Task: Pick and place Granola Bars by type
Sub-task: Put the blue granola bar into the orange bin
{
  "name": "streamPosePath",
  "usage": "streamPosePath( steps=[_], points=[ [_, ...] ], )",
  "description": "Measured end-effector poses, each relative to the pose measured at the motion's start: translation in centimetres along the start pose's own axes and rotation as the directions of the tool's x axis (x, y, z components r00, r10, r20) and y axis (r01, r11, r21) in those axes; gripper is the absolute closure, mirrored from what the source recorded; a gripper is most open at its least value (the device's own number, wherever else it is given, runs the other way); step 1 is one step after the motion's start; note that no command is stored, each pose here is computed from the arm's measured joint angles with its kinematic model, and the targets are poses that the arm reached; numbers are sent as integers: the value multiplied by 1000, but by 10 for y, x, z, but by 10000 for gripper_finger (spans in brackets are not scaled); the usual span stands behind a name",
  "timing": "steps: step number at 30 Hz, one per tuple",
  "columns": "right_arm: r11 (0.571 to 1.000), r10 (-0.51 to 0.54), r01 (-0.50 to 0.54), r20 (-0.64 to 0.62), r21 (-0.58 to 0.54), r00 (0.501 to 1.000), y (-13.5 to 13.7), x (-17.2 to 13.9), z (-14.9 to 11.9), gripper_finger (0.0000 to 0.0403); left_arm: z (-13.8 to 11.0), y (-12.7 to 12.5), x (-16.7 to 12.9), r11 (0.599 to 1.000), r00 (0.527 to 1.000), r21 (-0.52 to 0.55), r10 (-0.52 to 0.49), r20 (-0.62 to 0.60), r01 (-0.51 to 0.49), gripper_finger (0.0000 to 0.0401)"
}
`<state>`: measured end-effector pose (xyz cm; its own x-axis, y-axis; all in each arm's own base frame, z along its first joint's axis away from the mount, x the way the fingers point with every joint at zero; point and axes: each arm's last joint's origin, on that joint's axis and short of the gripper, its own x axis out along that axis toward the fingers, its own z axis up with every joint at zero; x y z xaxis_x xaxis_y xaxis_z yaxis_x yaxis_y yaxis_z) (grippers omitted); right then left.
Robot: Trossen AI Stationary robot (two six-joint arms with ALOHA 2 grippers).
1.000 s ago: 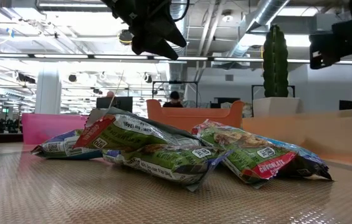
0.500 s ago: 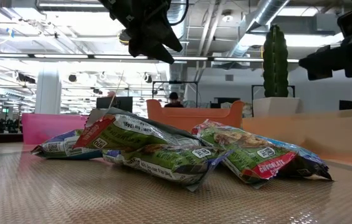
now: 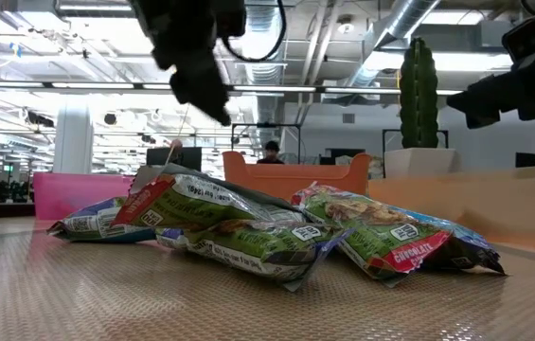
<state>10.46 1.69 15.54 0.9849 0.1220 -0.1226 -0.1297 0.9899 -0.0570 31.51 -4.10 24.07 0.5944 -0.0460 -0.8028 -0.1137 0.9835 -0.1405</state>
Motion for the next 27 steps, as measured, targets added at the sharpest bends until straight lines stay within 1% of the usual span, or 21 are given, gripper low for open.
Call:
streamPosePath(
  steps=[2,3,9,14,17,21,27],
  points=[
    [999,0,0,1,38,1000,0,0,0,240,-7,-6,5,1000,998,-16,17,-55,-18,143],
    [999,0,0,0,51,1000,0,0,0,241,-9,-10,8,999,998,-27,19,-58,-20,143],
    [999,-1,1,-5,51,1000,0,0,0,243,-26,-30,32,997,986,-58,39,-159,-49,143],
    [999,-1,2,-11,51,1000,0,1,-1,241,-41,-43,53,998,970,0,67,-234,-69,143],
    [999,-4,5,-15,43,1000,0,1,-1,243,-46,-48,57,995,965,64,94,-244,-81,143],
    [999,-4,5,-15,44,1000,0,1,-1,246,-49,-51,58,991,961,118,94,-259,-65,143],
    [999,-5,6,-27,43,1000,0,2,-2,248,-50,-56,57,995,956,98,12,-293,18,143]
  ],
)
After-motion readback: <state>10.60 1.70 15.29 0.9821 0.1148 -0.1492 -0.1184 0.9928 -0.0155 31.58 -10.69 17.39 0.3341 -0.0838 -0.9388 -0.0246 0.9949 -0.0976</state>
